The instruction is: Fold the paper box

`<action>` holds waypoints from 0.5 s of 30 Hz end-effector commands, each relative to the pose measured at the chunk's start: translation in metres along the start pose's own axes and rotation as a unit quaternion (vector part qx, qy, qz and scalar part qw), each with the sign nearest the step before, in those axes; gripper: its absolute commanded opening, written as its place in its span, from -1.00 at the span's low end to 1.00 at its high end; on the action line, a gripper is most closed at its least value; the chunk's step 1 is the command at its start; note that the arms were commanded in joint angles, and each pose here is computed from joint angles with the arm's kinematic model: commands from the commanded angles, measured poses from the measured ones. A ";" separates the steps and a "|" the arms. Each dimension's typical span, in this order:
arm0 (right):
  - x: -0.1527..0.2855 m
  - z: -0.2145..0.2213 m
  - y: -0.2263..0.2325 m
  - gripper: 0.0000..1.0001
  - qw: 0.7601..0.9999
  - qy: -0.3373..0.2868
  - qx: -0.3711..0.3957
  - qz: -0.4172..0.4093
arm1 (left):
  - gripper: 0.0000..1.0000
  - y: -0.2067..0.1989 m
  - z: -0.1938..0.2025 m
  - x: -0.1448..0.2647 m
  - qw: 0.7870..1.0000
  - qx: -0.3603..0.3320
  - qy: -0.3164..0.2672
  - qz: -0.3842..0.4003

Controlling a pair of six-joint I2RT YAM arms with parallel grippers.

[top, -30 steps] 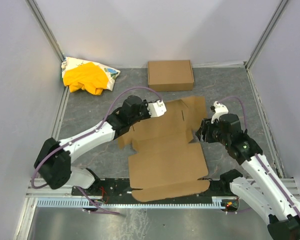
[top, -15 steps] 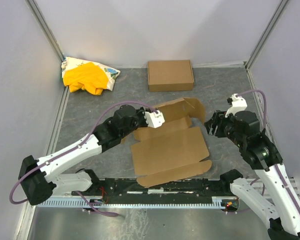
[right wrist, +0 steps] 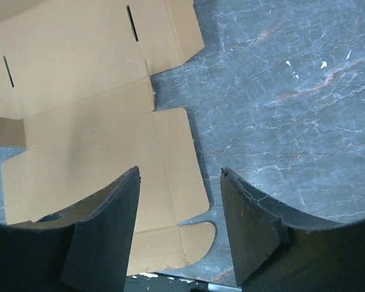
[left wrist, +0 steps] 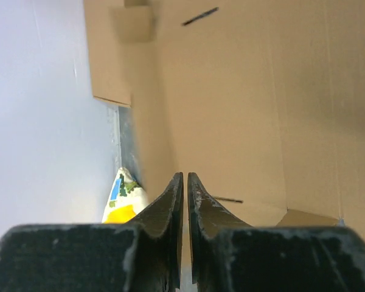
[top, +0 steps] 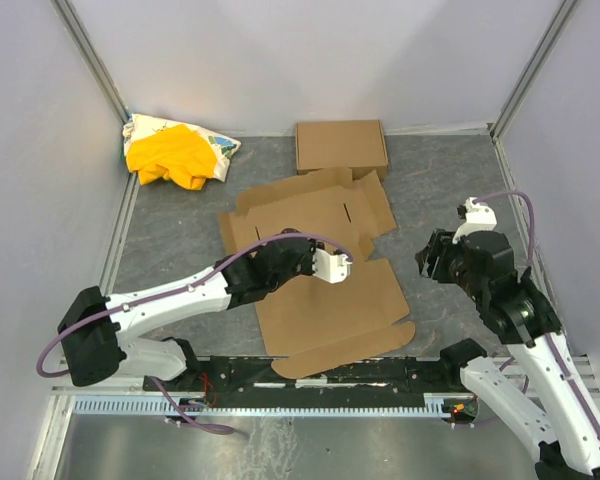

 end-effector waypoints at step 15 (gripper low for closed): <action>-0.095 -0.044 0.048 0.35 0.996 0.080 0.027 -0.014 | 0.50 0.136 0.098 -0.119 0.949 0.287 0.107 -0.081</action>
Point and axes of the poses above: each gripper's point midway between its finger pads, its own x axis back along the fingers, its own y axis along the line the jaws close on, z = x × y, the point moved 10 cm from there along x, back along the fingers, and after that the axes turned 11 degrees about -x, right-handed, at the moved point
